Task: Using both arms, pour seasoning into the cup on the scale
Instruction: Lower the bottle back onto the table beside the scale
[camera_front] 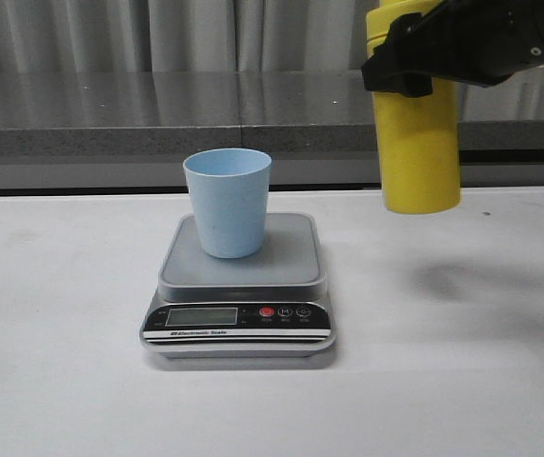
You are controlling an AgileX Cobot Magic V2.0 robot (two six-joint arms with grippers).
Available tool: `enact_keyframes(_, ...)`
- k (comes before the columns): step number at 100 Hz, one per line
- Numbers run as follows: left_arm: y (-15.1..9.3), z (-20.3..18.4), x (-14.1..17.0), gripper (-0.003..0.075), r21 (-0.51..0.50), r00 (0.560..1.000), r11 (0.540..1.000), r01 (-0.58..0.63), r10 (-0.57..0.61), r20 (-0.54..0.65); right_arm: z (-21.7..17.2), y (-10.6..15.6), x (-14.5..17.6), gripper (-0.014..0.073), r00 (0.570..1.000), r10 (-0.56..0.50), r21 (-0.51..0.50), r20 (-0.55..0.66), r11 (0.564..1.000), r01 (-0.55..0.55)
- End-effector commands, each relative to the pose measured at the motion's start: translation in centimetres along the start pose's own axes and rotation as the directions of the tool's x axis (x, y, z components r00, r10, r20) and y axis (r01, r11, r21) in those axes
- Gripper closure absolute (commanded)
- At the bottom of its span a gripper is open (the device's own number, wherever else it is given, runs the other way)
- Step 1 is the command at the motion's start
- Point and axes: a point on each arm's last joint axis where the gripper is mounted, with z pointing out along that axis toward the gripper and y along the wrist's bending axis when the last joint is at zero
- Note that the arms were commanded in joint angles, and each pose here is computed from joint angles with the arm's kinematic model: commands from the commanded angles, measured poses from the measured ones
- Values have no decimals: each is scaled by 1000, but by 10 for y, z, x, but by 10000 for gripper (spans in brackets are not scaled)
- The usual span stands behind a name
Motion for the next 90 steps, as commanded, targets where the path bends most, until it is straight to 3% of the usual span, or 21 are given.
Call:
enact_keyframes(1,1,-1,-16,740,-14,995,1000,21,-20,100,-13,-3,-24,319,970,-18,7,243,1000,17)
enact_keyframes(50,1,-1,-16,740,-14,995,1000,21,-20,100,1,-6,18,319,961,22,-15,277,1000,-18)
enact_keyframes(90,1,-1,-16,740,-14,995,1000,21,-20,100,22,-4,51,319,970,54,-41,235,998,-46)
